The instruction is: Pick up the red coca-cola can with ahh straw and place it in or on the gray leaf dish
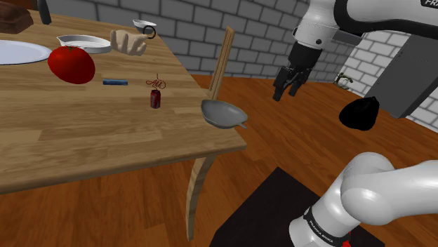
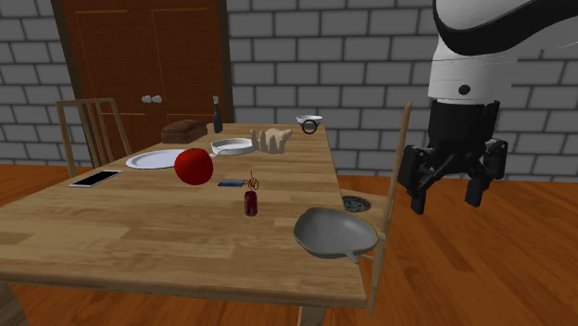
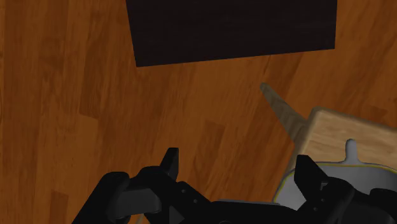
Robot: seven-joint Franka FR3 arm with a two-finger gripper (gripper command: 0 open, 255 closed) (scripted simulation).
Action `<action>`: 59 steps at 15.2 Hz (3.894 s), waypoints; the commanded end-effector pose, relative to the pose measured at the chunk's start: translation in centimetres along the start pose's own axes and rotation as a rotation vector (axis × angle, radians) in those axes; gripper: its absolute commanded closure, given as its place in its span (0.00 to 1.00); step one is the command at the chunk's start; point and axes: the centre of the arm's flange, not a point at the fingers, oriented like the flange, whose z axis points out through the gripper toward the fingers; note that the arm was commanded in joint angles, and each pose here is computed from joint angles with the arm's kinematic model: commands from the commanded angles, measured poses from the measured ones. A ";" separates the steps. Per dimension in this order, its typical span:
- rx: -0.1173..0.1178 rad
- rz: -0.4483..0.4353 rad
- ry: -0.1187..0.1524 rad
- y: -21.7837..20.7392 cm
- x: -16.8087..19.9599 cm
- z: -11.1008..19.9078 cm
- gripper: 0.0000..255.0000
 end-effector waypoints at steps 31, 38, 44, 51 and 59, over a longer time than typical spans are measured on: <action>0.131 -0.787 0.074 -24.8 27.0 3.3 0.00; 0.145 -0.869 0.082 -28.7 28.6 4.9 0.00; 0.145 -0.869 0.082 -29.0 28.6 7.2 0.00; 0.145 -0.869 0.082 -29.0 28.6 7.2 1.00; 0.145 -0.869 0.082 -29.1 28.6 7.2 1.00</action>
